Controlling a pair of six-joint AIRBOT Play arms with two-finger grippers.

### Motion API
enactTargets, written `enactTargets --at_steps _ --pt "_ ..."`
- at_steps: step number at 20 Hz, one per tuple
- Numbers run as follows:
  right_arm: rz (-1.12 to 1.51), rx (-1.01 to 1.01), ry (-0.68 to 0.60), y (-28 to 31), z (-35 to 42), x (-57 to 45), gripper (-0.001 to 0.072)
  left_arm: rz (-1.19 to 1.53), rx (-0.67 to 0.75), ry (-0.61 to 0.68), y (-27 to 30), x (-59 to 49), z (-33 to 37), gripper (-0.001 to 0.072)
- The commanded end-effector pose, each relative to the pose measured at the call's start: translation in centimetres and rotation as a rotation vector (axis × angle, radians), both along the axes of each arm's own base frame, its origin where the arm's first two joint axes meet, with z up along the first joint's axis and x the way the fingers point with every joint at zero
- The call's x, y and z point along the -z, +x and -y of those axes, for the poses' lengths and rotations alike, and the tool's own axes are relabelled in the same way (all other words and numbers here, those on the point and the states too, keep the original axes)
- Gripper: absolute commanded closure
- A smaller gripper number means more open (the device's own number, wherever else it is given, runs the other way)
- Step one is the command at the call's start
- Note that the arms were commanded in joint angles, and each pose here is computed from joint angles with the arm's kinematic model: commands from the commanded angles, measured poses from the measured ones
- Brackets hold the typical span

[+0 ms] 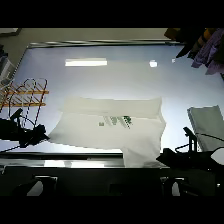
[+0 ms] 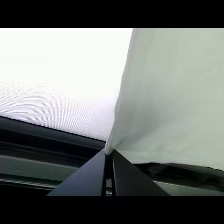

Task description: Fold the clothes and pants, and hang the long-sleeved shirts on hangers.

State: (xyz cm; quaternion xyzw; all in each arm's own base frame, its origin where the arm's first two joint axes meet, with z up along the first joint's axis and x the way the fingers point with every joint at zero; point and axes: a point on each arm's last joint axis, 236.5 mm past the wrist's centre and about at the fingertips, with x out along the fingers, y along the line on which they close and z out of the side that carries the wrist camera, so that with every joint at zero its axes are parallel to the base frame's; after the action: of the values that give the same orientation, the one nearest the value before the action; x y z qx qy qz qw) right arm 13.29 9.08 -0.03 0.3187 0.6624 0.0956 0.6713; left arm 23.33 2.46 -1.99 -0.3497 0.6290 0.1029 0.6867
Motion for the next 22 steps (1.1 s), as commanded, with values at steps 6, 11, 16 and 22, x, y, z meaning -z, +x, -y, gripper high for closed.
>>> enactTargets --at_steps 6,11,16,22 --pt "0.282 0.216 0.142 13.1 0.7 -2.9 0.0682 0.189 -0.125 -0.011 6.9 -2.7 -1.6 0.0692" --pt "0.305 0.188 0.177 22.5 3.4 -2.6 0.0682 0.218 -0.120 0.013 13.4 -1.6 -3.5 0.0692" --pt "0.330 0.226 0.167 28.6 5.8 -2.1 0.0682 0.230 -0.044 0.023 19.8 -0.3 -2.9 0.0692" --pt "0.361 0.188 0.091 32.0 4.9 -0.8 0.0682 0.259 0.011 0.052 25.6 0.5 -3.1 0.0692"
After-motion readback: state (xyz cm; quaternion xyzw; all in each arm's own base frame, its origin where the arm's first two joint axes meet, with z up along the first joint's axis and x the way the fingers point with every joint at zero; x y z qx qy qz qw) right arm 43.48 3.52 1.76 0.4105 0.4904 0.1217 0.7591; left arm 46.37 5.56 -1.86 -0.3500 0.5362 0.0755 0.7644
